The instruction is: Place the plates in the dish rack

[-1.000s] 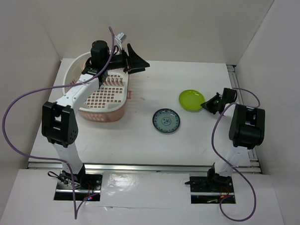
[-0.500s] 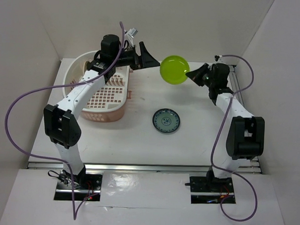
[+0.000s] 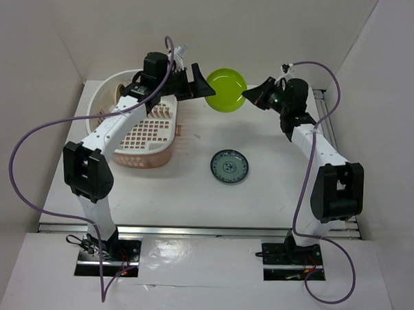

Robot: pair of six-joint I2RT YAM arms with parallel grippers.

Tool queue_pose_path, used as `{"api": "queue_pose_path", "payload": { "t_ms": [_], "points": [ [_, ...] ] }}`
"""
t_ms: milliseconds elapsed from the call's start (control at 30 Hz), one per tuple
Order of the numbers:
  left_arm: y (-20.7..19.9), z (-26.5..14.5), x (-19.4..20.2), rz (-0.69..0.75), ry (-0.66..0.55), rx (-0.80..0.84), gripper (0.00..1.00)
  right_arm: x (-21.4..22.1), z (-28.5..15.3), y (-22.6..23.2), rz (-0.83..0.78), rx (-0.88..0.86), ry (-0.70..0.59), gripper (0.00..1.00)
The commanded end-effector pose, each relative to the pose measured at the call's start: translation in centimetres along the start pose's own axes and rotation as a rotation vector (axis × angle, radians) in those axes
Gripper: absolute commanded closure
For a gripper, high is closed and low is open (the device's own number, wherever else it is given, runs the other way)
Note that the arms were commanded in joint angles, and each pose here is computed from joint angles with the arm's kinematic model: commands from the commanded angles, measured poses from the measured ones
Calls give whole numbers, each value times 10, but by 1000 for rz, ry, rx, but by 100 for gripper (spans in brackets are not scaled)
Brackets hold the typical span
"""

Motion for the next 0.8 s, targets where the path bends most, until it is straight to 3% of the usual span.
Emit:
{"api": "queue_pose_path", "payload": {
  "t_ms": [0,100,133,167,267,400,433,467,533,567,600,633,667,767],
  "points": [
    [2,1,-9,44,-35,-22,0,-36,-13,53,-99,-175,-87,100],
    [2,1,-9,44,-35,-22,5,-30,-8,65,-101,-236,-51,100],
    [1,1,-8,44,-30,-14,9,-27,-4,70,-112,-255,-38,100],
    [4,2,-5,39,-24,-18,20,-25,-2,67,-107,-250,-32,100],
    [2,2,-6,44,-25,-6,29,-20,1,76,-116,-287,-15,100],
    [-2,-1,-9,54,-39,3,72,-17,4,77,-112,-290,-3,100],
    [-2,-1,-9,63,-39,3,89,-15,5,81,-112,-297,3,100],
    [-2,-1,-9,63,-39,3,97,-15,5,81,-112,-297,3,100],
    [-9,-6,-14,74,-55,13,100,-13,8,78,-108,-292,9,99],
    [-11,-9,-16,78,-66,10,100,-13,8,78,-108,-292,9,93],
    [-11,-10,-19,87,-76,-6,100,-13,8,77,-107,-285,3,47],
    [-7,-15,-22,92,-84,-26,100,-13,8,77,-95,-285,5,14],
    [-6,-16,-24,100,-91,-44,100,-13,9,76,-88,-270,7,0],
    [-1,-32,-39,147,-157,-171,100,-11,10,71,-82,-238,10,0]
  ]
}}
Point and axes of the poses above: each gripper's point midway between its finger pads, its own z axis out along the fingers, its own y axis along the line the jaws close on, x = y × z, the point moved 6 cm from there along -z, back along the fingers, and after that the axes turned 2 degrees about -z, right-handed, at the moved point
